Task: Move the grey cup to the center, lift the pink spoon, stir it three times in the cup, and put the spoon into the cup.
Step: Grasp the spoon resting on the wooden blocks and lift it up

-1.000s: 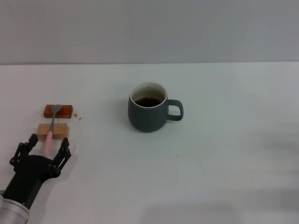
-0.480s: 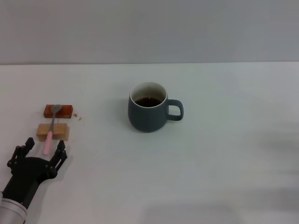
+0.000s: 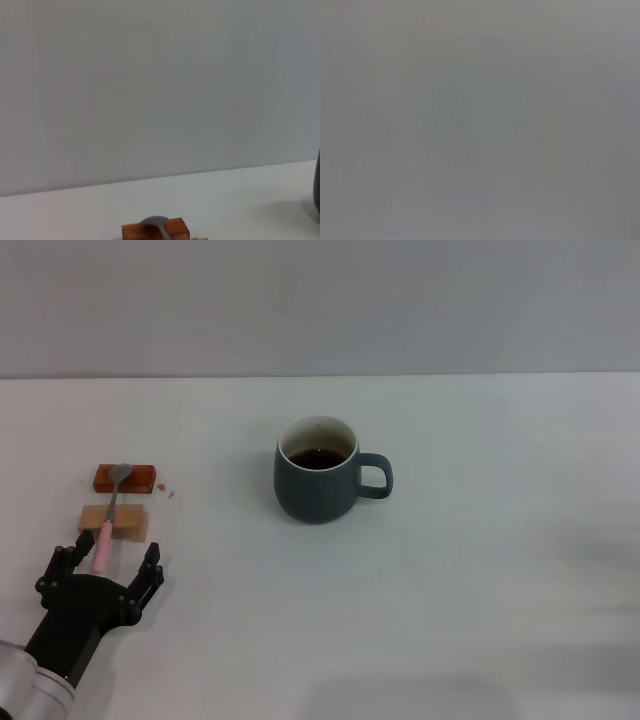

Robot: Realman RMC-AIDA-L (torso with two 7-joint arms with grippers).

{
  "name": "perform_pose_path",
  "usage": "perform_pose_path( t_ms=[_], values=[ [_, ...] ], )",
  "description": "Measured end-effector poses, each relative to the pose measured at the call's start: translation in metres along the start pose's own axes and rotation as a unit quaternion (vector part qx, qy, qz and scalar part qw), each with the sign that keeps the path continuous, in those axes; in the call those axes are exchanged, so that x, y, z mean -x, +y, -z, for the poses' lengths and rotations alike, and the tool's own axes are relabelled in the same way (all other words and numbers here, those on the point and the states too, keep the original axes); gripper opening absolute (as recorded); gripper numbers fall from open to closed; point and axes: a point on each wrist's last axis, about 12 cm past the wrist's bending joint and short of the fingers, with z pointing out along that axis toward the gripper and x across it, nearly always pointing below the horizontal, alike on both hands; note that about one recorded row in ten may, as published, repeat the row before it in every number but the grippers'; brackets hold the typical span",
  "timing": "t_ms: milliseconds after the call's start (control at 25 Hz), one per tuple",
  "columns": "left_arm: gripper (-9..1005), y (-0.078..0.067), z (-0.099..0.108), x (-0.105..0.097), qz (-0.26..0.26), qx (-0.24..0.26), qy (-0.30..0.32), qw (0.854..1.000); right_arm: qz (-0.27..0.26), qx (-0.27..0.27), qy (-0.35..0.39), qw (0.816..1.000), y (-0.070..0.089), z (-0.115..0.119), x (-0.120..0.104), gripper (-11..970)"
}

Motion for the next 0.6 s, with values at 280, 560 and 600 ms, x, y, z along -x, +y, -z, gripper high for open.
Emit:
perform_pose_path(
  t_ms=[280, 560, 600],
  values=[
    [768, 0.0, -0.0007, 0.0008, 0.002, 0.003, -0.002, 1.0, 0.0, -0.001, 0.0, 1.0, -0.0004, 0.0009, -0.0002, -1],
    [759, 0.0034, -0.0013, -0.0001, 0.015, 0.02, 0.003, 1.0, 0.001, 0.0, 0.001, 1.0, -0.0003, 0.0015, -0.0005, -2],
    [758, 0.0037, -0.0015, -0.0001, 0.016, 0.022, 0.003, 1.0, 0.001, 0.0, 0.001, 1.0, -0.0003, 0.0015, -0.0005, -2]
  ],
)
